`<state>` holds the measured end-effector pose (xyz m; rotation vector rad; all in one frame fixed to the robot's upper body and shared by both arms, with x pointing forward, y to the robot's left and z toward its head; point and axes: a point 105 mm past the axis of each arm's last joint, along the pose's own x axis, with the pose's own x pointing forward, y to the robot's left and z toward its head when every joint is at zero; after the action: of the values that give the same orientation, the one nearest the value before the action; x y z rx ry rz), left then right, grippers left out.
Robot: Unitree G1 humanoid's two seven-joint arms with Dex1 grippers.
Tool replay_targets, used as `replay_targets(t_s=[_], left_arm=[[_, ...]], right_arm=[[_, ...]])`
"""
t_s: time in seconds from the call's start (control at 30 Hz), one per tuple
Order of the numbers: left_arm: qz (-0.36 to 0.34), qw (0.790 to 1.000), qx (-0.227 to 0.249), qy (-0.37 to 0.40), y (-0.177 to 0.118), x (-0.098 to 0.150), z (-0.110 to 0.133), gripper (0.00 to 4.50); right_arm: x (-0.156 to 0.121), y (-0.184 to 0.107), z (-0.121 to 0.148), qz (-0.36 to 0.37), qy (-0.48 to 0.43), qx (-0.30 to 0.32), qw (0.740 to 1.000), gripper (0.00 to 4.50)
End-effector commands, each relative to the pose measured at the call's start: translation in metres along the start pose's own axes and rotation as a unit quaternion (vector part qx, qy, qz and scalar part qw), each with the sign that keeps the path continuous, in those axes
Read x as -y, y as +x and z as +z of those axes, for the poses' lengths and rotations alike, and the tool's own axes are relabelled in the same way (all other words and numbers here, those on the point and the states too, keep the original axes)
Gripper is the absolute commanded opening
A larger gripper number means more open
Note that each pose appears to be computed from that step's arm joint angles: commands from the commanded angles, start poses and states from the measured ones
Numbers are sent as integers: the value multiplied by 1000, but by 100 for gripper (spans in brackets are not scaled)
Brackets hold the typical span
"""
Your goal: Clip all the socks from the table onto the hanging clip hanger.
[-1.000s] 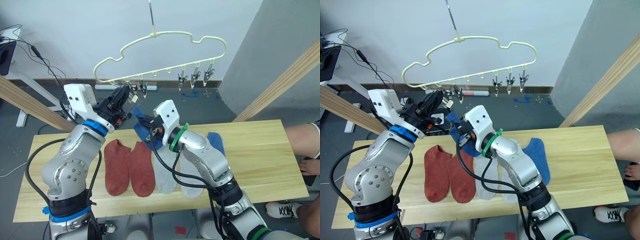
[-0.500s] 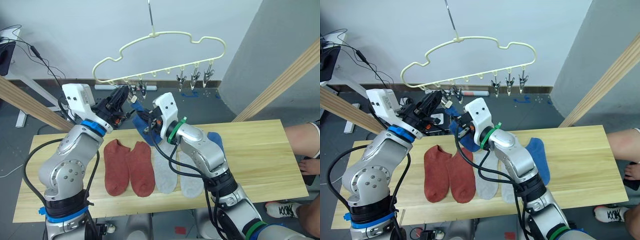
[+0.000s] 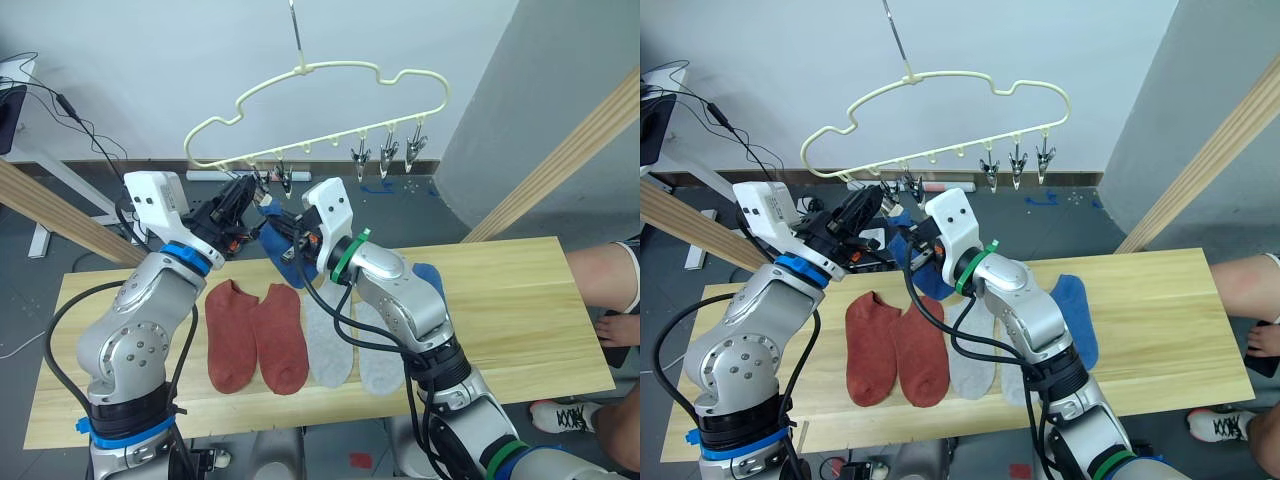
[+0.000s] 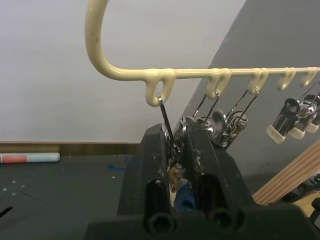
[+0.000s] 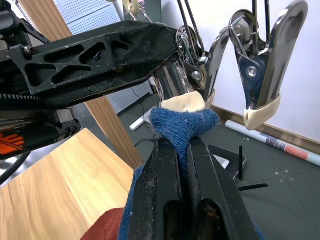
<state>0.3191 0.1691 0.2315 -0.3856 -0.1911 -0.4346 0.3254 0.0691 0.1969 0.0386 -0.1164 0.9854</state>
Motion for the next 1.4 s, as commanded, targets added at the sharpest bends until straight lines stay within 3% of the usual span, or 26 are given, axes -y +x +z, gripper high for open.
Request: replay_targets(t_s=[0.03, 0.2, 0.37, 0.63, 0.87, 1.13, 1.4], left_arm=[[-8, 1000, 7, -11, -5, 7, 6, 54], [-13, 998, -7, -58, -9, 10, 2, 210], [-24, 998, -36, -55, -19, 10, -2, 353], [-18, 998, -55, -4, -34, 2, 1, 353], [-23, 997, -49, 54, -35, 6, 4, 357], [-22, 978, -12, 208, -33, 14, 3, 357], [1, 967, 45, 252, -24, 23, -19, 357]], right_arm=[[-13, 1, 16, 23, -6, 35, 999, 0], [-15, 3, 16, 26, -6, 36, 999, 0], [-19, 4, 15, 33, -6, 36, 999, 0], [-23, 5, 13, 44, -17, 35, 998, 0], [-20, -4, 4, 51, -52, 9, 997, 200], [10, -64, 2, 36, -104, -40, 993, 200], [32, -120, 25, 29, -177, -61, 982, 200]])
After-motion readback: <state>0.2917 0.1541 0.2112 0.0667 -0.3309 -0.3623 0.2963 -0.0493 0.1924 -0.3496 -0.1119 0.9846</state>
